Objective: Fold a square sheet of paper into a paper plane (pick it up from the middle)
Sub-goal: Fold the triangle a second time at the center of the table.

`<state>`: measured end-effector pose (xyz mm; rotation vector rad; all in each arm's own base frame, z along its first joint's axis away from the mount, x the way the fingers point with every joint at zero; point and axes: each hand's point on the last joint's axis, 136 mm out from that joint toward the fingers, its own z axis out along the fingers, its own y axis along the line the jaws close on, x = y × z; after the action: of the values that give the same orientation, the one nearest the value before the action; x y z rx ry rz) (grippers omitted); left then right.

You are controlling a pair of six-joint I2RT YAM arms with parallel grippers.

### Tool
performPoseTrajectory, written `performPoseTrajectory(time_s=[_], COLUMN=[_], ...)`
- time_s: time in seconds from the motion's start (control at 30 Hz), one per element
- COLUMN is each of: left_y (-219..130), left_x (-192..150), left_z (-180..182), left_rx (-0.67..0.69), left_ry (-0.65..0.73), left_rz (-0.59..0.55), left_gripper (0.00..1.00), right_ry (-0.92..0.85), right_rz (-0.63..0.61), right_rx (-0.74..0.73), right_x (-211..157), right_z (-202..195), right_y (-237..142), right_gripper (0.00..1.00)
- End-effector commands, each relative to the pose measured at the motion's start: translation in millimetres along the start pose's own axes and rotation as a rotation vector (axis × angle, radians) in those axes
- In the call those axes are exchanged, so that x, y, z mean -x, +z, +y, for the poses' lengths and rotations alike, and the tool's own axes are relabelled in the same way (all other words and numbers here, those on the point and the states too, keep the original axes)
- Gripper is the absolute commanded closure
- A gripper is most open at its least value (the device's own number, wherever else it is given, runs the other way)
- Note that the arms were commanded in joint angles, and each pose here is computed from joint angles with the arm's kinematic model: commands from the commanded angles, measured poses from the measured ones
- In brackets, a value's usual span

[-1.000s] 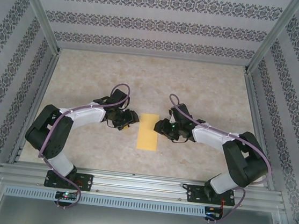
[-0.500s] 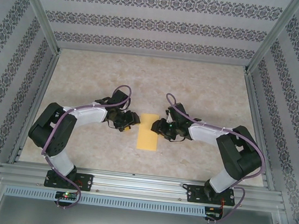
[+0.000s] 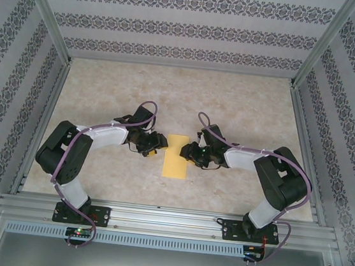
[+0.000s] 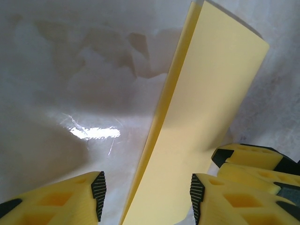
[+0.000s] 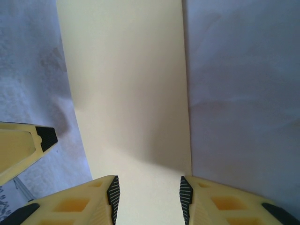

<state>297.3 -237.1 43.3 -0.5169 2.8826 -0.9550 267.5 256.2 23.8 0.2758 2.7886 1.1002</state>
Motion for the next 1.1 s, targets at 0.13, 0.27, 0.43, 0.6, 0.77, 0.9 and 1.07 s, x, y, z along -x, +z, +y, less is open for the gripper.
performPoseTrajectory(time_s=[0.13, 0.27, 0.43, 0.6, 0.77, 0.9, 1.07], left_y=[6.0, 12.4, 19.5, 24.9, 30.6, 33.2, 33.2], left_x=[-3.6, -6.9, -9.6, -9.4, -11.6, -11.6, -12.6], left_z=[-16.4, -20.6, -21.9, -21.0, -21.6, -23.1, -25.7], left_rx=[-0.044, -0.04, -0.036, -0.032, -0.032, -0.039, -0.046], left_ry=[0.048, 0.061, 0.066, 0.064, 0.068, 0.07, 0.078], left_rz=[0.046, 0.064, 0.08, 0.089, 0.108, 0.114, 0.117], left_gripper=[0.46, 0.46, 0.47, 0.47, 0.48, 0.49, 0.52], right_ry=[0.094, 0.107, 0.112, 0.111, 0.116, 0.116, 0.118], right_rz=[0.037, 0.037, 0.043, 0.043, 0.044, 0.047, 0.05], right_rx=[-0.022, -0.035, -0.044, -0.045, -0.052, -0.051, -0.054], right_x=[-14.4, -14.8, -16.6, -16.8, -17.3, -17.7, -18.3], right_z=[-29.3, -35.3, -38.5, -38.9, -41.1, -40.6, -42.1], right_y=[7.8, 8.3, 9.3, 9.3, 9.7, 10.1, 11.0], right_gripper=[0.57, 0.58, 0.59, 0.59, 0.59, 0.59, 0.59])
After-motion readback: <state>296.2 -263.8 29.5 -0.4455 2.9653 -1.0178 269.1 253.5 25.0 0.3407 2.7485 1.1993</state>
